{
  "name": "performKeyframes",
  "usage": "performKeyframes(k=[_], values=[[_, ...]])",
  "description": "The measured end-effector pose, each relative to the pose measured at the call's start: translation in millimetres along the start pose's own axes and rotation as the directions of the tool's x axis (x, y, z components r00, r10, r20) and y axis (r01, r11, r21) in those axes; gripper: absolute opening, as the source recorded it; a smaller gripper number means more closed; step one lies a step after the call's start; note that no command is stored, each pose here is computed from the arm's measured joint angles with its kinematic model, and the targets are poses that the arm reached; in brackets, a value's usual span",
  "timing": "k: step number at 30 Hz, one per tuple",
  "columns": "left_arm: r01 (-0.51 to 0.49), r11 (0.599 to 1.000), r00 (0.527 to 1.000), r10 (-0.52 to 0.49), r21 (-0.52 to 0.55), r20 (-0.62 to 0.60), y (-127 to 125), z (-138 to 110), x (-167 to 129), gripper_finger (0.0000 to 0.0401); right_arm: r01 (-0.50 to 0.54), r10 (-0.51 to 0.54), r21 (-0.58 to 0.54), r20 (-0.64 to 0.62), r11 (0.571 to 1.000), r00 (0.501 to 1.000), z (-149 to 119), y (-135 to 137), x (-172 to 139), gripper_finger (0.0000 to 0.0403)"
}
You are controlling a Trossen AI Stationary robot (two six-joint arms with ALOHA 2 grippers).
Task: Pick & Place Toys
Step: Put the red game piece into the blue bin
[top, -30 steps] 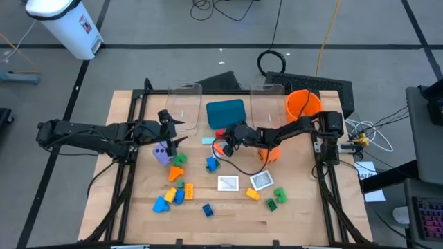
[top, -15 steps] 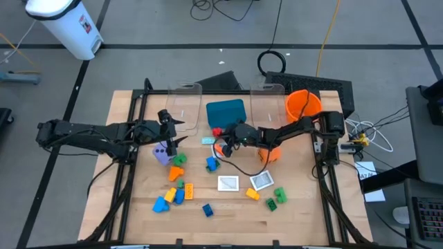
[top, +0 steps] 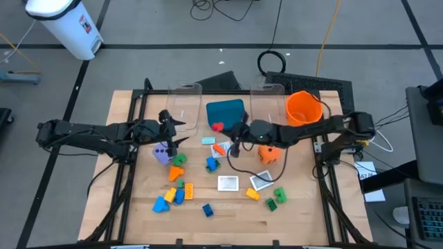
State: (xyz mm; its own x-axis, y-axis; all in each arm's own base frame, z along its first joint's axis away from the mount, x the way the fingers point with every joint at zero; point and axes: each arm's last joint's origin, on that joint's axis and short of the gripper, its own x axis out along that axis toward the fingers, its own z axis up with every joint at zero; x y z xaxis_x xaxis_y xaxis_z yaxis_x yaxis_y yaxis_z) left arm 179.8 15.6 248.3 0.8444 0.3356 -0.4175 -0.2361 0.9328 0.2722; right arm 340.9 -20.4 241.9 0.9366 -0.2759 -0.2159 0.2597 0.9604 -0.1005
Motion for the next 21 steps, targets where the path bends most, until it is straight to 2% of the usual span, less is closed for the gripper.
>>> performKeyframes(k=[4, 9, 13, 21], values=[[0.078, 0.997, 0.988, -0.074, -0.024, 0.132, -1.6, 12.4, 2.1, 0.0289, 0.072, -0.071, -0.076, 0.017, 0.994, 0.997, 11.8, 1.3, -13.2, 0.0001], [0.15, 0.988, 0.955, -0.138, -0.026, 0.261, -5.6, 24.9, 11.7, 0.0289, 0.069, -0.064, -0.124, 0.04, 0.99, 0.997, 16.6, 4.2, -17.3, 0.0001], [0.154, 0.988, 0.949, -0.152, 0.015, 0.275, -11.2, 26.1, 28.4, 0.0289, 0.039, -0.031, -0.162, 0.056, 0.986, 0.998, 17.6, 3.2, -16.6, 0.0], [0.087, 0.989, 0.919, -0.126, 0.12, 0.374, -17.1, 32.8, 50.1, 0.0289, -0.081, 0.096, -0.138, 0.104, 0.987, 0.99, 21.4, -5.7, -14.0, 0.0]])
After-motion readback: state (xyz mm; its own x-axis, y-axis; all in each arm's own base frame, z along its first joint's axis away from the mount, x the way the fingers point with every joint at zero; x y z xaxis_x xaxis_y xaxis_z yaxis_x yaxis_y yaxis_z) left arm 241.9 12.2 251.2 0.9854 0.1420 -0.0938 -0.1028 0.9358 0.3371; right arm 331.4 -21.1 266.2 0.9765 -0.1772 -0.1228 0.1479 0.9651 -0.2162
